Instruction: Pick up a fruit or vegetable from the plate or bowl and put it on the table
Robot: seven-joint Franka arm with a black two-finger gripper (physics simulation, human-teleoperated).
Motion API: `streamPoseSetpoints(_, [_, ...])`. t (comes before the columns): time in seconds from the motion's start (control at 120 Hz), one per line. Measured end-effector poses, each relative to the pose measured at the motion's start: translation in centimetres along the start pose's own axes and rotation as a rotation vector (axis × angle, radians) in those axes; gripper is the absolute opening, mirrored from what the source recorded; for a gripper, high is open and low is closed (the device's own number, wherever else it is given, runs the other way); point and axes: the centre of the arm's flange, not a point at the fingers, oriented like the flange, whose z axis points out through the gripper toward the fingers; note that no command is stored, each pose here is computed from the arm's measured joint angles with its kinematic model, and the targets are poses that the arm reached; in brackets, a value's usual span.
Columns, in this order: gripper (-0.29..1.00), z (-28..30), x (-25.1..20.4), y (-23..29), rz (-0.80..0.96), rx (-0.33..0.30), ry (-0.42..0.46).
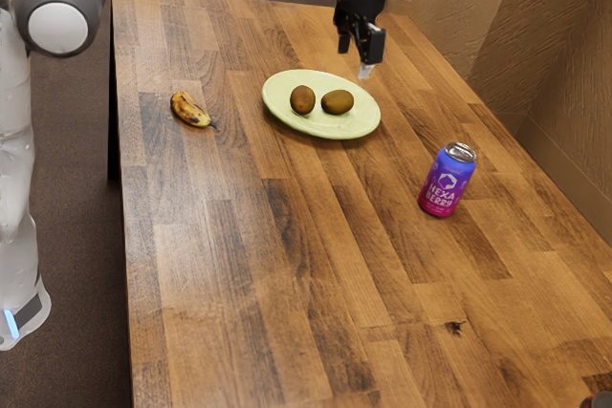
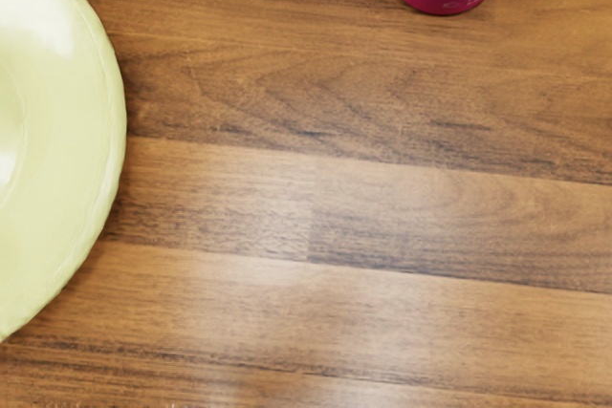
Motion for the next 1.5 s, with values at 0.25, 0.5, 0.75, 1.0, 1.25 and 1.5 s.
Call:
streamPoseSetpoints(0.25, [0.7, -0.2, -0.1, -4.4, -0.069, 0.014, 0.008])
streamPoseSetpoints(0.5, [0.7, 2.4, 2.6, -4.5, -0.07, 0.044, -0.007])
streamPoseSetpoints(0.75, [0.7, 6.5, 4.4, -16.1, -0.265, 0.124, -0.052])
streamPoseSetpoints(1.0, [0.7, 7.8, 8.8, -21.3, -0.329, 0.102, -0.007])
streamPoseSetpoints(1.25, [0.7, 14.8, 10.4, -22.3, -0.329, 0.085, -0.106])
streamPoseSetpoints(1.5, [0.7, 18.0, 9.6, -25.4, -0.374, 0.089, -0.162])
